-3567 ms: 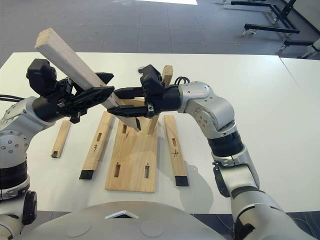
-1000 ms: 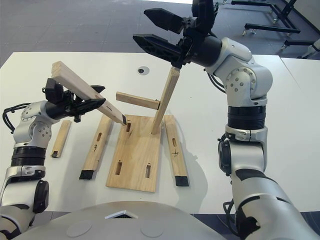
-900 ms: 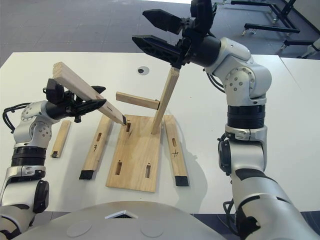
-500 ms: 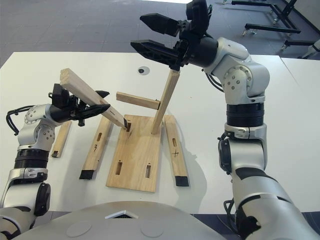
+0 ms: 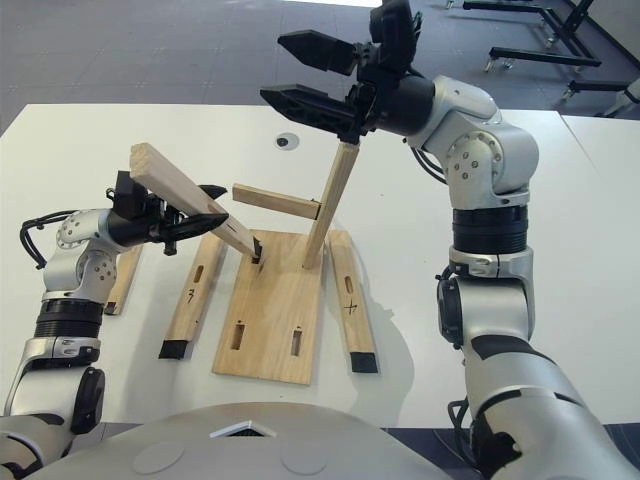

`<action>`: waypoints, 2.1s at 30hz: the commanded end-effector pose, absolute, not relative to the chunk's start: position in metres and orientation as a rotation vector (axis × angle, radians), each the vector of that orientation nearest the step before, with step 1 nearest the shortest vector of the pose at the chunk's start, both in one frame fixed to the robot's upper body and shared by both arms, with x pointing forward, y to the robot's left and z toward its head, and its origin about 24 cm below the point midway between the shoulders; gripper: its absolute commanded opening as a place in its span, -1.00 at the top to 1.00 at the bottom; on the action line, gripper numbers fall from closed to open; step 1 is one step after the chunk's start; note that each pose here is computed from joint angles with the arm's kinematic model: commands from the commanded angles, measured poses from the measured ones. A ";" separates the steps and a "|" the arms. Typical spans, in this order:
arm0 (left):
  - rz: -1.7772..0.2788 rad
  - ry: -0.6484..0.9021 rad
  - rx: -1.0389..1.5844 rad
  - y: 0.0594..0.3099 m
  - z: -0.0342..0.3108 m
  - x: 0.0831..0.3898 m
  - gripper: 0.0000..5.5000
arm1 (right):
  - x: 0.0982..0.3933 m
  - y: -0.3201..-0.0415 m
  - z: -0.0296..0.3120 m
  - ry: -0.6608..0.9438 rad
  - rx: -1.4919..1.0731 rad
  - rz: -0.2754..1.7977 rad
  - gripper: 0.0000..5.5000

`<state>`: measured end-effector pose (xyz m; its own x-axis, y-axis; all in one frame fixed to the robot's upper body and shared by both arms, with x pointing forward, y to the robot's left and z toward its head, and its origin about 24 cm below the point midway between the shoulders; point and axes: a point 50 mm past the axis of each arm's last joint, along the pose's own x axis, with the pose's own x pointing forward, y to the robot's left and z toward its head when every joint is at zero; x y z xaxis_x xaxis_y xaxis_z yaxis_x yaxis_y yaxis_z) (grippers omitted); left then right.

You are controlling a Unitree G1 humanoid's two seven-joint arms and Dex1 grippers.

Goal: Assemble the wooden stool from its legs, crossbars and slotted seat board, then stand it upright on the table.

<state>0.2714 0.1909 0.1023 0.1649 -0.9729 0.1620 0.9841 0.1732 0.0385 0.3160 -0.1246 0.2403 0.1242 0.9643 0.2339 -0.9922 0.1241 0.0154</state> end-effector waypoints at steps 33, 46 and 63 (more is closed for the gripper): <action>-1.585 0.166 0.012 0.208 0.098 0.258 0.26 | 0.307 -0.133 0.216 -0.028 0.129 1.477 -0.78; -1.570 0.159 -0.028 0.207 0.092 0.254 0.26 | 0.292 -0.148 0.226 -0.070 0.172 1.555 -0.78; -1.554 0.159 -0.043 0.210 0.093 0.256 0.26 | 0.279 -0.160 0.185 0.191 0.082 1.609 -0.78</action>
<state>0.2604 0.2062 0.1080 0.0048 -0.9997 -0.0230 0.9991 0.0058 -0.0432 0.2804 -0.1589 0.2018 -0.0449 0.9990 -0.0059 -0.9947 -0.0441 0.0930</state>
